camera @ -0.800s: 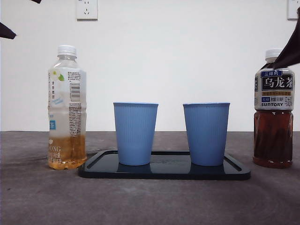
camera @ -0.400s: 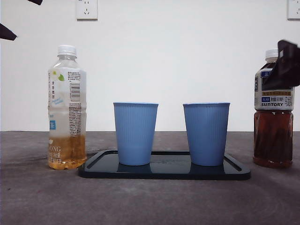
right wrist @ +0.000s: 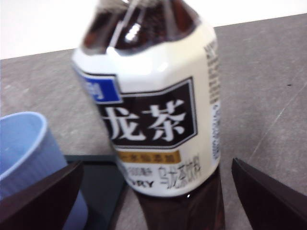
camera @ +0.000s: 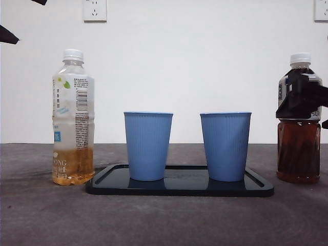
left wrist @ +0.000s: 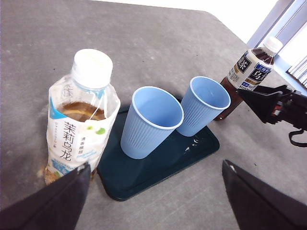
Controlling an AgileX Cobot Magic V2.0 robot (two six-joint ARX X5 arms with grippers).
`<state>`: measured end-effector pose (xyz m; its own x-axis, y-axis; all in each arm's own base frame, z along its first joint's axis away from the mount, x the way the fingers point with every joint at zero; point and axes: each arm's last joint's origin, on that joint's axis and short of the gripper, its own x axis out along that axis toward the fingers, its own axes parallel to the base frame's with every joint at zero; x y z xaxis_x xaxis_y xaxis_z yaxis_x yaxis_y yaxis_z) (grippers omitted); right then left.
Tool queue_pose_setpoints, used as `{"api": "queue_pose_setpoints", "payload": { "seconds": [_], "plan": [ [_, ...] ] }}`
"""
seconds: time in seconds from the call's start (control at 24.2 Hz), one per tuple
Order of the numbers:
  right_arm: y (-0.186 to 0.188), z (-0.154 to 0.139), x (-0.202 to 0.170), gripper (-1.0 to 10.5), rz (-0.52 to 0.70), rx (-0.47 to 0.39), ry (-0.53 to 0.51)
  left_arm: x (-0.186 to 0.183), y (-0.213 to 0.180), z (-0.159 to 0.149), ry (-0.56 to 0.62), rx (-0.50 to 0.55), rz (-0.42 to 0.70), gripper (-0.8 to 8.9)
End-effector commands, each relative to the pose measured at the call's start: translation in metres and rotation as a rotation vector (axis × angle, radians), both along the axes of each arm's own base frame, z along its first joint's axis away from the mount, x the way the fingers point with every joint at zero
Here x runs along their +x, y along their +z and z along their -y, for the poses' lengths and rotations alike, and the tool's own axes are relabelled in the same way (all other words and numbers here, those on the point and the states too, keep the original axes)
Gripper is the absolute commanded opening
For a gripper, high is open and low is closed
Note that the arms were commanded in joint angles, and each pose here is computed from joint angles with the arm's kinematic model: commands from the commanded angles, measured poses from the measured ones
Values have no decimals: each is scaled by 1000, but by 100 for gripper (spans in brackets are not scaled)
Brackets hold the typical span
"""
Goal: Pour the drink into the cup
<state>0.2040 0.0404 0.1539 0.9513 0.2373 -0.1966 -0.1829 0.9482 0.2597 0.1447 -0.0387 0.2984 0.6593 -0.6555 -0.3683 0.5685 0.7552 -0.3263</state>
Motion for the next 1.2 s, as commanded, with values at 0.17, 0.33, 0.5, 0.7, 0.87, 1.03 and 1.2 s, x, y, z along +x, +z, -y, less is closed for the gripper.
{"api": "queue_pose_setpoints", "payload": {
  "seconds": [0.17, 0.33, 0.5, 0.7, 0.87, 1.03, 1.2],
  "plan": [
    [-7, -1, 9, 495, 38, -17, -9, 1, 2, 1, -5, -2, 10, 436],
    [-9, -2, 16, 493, 47, -17, -10, 1, 2, 1, -5, -2, 10, 436],
    [-8, -4, 25, 480, 59, -28, -7, 1, 2, 1, -5, -2, 10, 436],
    [-8, -5, 32, 292, 57, -28, -7, 1, 2, 1, -5, -2, 10, 436],
    [-8, -5, 32, 195, 55, -24, -8, 1, 2, 1, -5, -2, 10, 436],
    [-5, -5, 32, 194, 73, -28, -5, 2, 2, 1, -3, 1, 11, 436],
    [8, -5, 28, 195, 71, -65, 1, 2, 1, 1, -1, 7, 15, 436]
  ]
}}
